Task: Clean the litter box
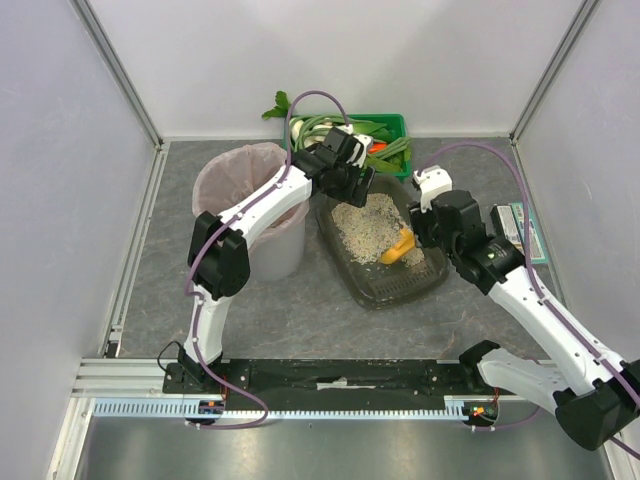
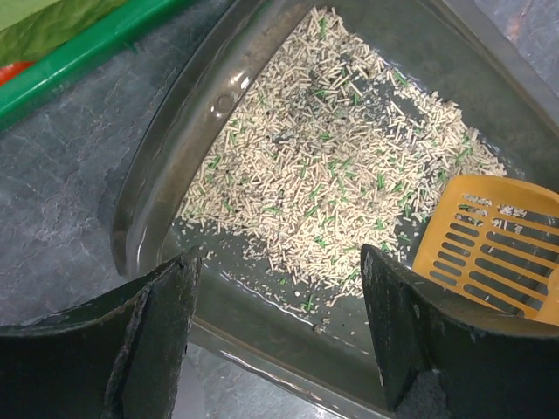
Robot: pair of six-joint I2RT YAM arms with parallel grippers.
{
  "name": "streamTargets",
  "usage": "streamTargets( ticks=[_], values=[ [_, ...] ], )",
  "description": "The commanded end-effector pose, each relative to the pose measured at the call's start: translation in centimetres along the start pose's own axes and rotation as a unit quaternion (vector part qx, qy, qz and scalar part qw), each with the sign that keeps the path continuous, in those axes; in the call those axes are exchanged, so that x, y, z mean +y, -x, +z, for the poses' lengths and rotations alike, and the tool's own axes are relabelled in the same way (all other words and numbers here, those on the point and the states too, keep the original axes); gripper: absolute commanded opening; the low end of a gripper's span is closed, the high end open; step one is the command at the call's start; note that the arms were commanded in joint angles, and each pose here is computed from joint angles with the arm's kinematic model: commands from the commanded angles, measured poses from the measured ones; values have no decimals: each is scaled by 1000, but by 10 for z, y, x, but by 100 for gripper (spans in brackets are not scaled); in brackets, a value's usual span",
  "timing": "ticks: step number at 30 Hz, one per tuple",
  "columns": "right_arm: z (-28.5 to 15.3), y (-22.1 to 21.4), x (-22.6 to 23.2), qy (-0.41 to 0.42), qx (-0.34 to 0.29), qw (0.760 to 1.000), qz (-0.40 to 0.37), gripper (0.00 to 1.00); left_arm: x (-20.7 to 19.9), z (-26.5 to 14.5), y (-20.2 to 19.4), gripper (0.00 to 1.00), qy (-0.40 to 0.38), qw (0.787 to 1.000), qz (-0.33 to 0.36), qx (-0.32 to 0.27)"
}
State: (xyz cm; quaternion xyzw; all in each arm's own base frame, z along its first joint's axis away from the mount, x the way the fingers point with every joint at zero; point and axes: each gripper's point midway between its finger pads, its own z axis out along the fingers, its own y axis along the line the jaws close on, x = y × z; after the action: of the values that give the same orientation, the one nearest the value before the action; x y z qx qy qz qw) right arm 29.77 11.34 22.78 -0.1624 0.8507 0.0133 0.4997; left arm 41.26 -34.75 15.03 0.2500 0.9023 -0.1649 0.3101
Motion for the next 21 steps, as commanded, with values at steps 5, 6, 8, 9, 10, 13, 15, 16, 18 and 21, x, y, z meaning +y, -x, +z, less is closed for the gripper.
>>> streamTargets(
  ticks=[5,6,8,9,10,13,15,16,18,21],
  values=[
    [7,-12,9,0,1,1000,0,0,9,2,-7,80,19,1000,16,17],
    [8,-15,10,1,3,1000,1,0,8,4,-10,77,17,999,16,22],
    [10,-21,12,1,6,1000,2,0,6,6,-13,74,10,999,12,29],
    [10,-23,13,0,6,1000,5,0,4,7,-15,71,8,999,10,32],
    [11,-28,14,0,10,1000,4,0,4,7,-17,69,6,999,9,35],
    [13,-36,16,-2,15,1000,4,0,3,5,-21,65,3,999,7,40],
    [13,-40,18,-2,19,1000,2,0,3,5,-25,65,2,999,8,45],
    [13,-46,18,-5,24,1000,2,0,5,5,-27,64,4,999,7,48],
    [14,-50,20,-2,25,1000,2,0,5,5,-31,63,5,999,7,52],
    [15,-58,23,-3,27,1000,7,0,4,5,-36,59,1,998,5,60]
  ],
)
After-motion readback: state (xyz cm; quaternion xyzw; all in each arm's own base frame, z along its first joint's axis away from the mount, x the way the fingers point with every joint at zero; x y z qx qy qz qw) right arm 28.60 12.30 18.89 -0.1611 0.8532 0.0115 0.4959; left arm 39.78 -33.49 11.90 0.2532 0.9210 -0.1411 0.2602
